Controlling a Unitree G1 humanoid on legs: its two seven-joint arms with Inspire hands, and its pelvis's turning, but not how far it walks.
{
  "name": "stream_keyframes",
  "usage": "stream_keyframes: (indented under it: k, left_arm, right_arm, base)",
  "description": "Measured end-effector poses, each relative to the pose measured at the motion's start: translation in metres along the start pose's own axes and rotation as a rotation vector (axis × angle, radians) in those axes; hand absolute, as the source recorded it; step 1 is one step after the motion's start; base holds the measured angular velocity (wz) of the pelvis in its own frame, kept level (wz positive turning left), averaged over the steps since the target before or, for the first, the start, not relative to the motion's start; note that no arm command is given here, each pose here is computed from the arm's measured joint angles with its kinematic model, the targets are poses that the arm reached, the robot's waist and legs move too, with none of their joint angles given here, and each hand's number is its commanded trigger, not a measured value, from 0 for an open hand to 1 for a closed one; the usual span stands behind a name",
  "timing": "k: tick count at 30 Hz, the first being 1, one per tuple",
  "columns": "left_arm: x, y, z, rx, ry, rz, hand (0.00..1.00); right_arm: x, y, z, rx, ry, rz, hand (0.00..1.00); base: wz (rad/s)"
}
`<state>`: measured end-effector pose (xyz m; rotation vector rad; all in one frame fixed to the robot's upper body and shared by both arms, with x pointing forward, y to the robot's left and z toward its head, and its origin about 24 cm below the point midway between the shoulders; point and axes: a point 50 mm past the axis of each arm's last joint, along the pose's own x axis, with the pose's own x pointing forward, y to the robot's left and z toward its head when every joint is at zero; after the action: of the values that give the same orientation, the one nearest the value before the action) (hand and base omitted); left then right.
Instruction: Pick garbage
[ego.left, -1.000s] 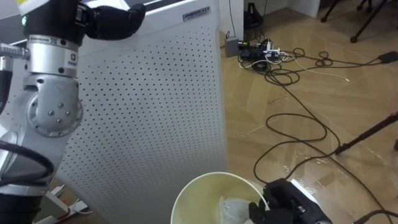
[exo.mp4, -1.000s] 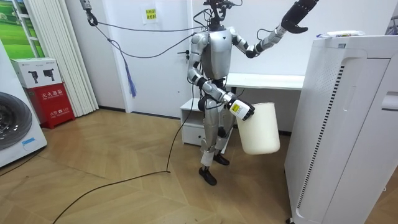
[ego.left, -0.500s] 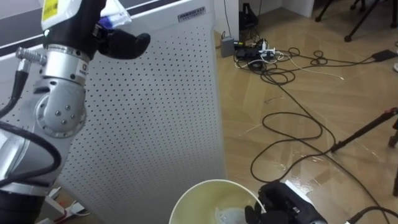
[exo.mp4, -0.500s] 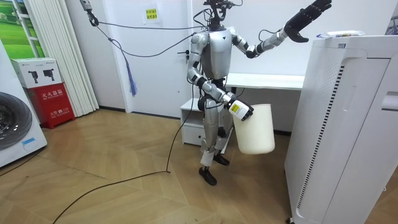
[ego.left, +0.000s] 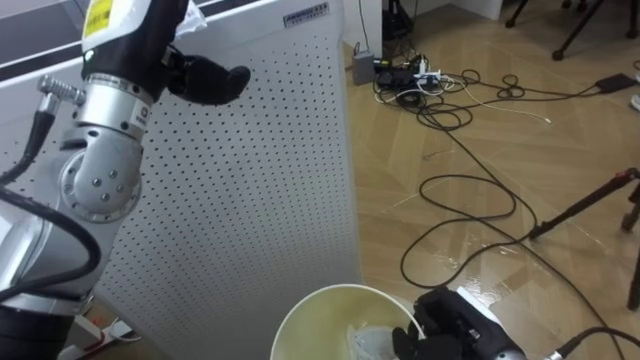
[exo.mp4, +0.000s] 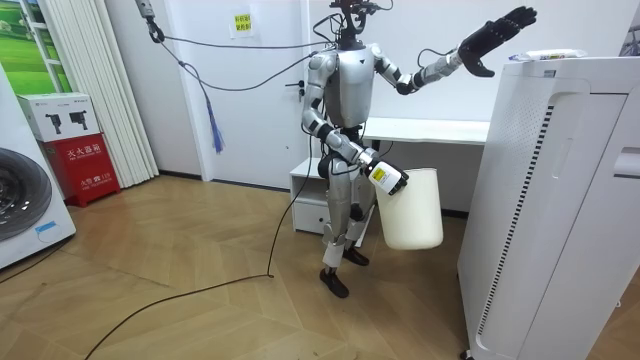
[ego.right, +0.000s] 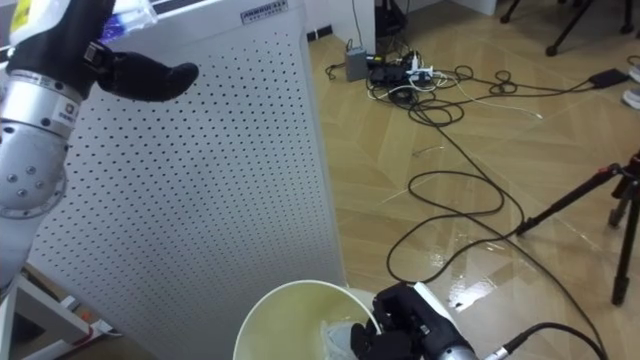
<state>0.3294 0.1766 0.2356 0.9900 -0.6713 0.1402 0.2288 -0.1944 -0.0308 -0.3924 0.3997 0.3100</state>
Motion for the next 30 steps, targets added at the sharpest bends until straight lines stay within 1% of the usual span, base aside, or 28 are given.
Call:
stream_keyframes:
  k: [8, 13, 15, 20, 25, 30]
  left_arm:
    - [0.000, 0.000, -0.002, 0.007, 0.004, -0.025, 0.00]
    - [-0.001, 0.002, -0.016, 0.055, 0.046, -0.062, 0.00]
    - [0.003, 0.004, -0.026, 0.077, 0.087, -0.070, 0.00]
    - [0.006, 0.012, -0.031, 0.106, 0.104, -0.062, 0.00]
    - [0.010, 0.016, -0.033, 0.104, 0.115, -0.057, 0.00]
    - [0.008, 0.012, -0.042, 0.069, 0.163, -0.102, 0.00]
  right_arm:
    - [0.000, 0.001, 0.000, -0.002, 0.001, 0.027, 1.00]
    - [0.000, 0.002, -0.001, -0.002, 0.008, 0.035, 1.00]
    - [0.000, 0.001, -0.001, -0.005, 0.013, 0.034, 1.00]
    - [-0.001, 0.000, -0.003, -0.007, 0.018, 0.033, 1.00]
    - [-0.002, -0.001, -0.003, -0.006, 0.019, 0.027, 1.00]
    - [-0.002, -0.002, -0.003, -0.006, 0.020, 0.015, 1.00]
  base:
    - [0.00]
    - [0.00]
    - [0.00]
    - [0.01]
    - [0.06]
    - [0.00]
